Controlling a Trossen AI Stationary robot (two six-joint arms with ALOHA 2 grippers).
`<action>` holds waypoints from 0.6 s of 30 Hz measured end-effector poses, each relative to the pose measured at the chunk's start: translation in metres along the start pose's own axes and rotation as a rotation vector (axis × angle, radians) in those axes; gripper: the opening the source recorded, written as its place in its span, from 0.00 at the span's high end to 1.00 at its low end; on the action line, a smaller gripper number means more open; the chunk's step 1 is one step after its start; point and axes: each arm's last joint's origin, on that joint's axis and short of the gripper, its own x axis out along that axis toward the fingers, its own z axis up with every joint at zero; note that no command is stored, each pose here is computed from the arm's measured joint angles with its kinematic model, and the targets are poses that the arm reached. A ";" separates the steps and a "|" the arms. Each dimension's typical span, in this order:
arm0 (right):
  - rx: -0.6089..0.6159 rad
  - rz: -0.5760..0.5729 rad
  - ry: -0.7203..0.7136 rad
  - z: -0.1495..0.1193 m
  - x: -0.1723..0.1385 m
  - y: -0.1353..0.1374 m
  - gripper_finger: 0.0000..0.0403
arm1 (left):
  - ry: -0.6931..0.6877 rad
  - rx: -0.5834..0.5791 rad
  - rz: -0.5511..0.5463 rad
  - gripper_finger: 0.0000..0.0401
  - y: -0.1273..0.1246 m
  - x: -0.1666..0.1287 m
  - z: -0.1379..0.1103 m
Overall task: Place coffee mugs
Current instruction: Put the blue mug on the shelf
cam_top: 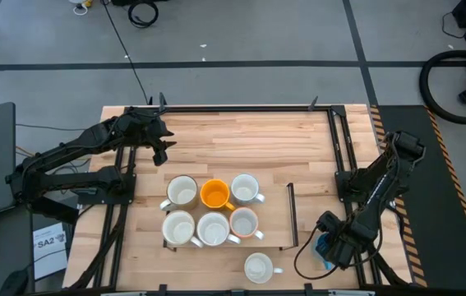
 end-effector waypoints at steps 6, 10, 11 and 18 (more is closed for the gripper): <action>-0.001 0.000 0.000 0.000 0.000 0.000 0.72 | 0.000 0.000 0.000 0.60 0.000 0.000 0.000; 0.051 -0.016 0.039 -0.001 0.000 0.000 0.72 | 0.000 0.000 0.000 0.60 0.000 0.000 0.000; 0.078 -0.024 0.055 -0.002 0.000 -0.001 0.72 | 0.000 0.000 0.000 0.60 0.000 0.000 0.000; 0.261 -0.055 0.114 -0.004 0.000 -0.001 0.72 | 0.000 0.000 0.000 0.60 0.000 0.000 0.000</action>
